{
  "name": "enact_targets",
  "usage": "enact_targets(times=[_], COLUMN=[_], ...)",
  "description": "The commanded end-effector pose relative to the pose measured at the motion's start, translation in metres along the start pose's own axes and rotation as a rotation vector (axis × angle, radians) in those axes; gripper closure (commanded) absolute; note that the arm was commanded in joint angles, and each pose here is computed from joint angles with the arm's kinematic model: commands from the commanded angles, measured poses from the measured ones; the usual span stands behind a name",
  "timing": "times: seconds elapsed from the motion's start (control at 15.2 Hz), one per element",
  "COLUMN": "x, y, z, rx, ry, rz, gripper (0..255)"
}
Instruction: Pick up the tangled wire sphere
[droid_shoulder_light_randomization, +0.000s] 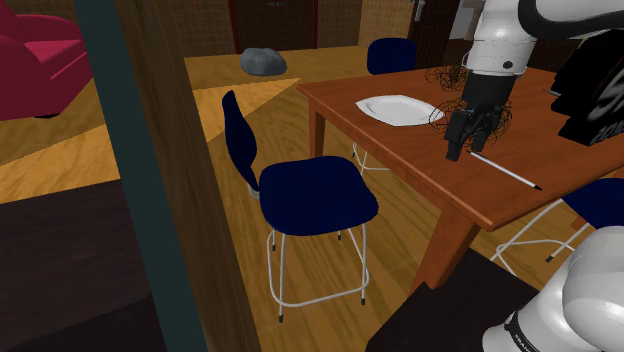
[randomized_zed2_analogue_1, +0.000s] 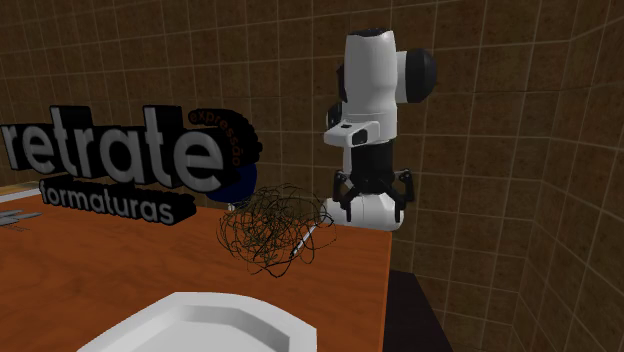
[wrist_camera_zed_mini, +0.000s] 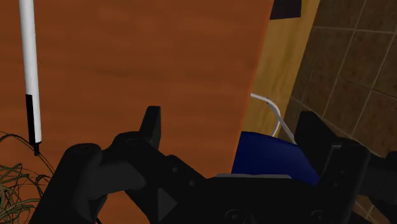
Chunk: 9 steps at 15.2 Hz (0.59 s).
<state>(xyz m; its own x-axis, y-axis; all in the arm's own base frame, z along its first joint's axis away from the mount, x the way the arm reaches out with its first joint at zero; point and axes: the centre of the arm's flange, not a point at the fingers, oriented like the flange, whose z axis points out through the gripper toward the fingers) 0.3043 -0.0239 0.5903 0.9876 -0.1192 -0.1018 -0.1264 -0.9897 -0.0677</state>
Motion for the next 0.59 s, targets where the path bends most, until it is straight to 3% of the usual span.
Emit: enact_targets(times=[0.0, 0.53], x=[0.000, 0.025], y=[0.000, 0.029], z=[0.000, -0.058], rx=[0.000, -0.156], ry=[0.000, 0.240], rz=[0.000, 0.681], gripper=[0, 0])
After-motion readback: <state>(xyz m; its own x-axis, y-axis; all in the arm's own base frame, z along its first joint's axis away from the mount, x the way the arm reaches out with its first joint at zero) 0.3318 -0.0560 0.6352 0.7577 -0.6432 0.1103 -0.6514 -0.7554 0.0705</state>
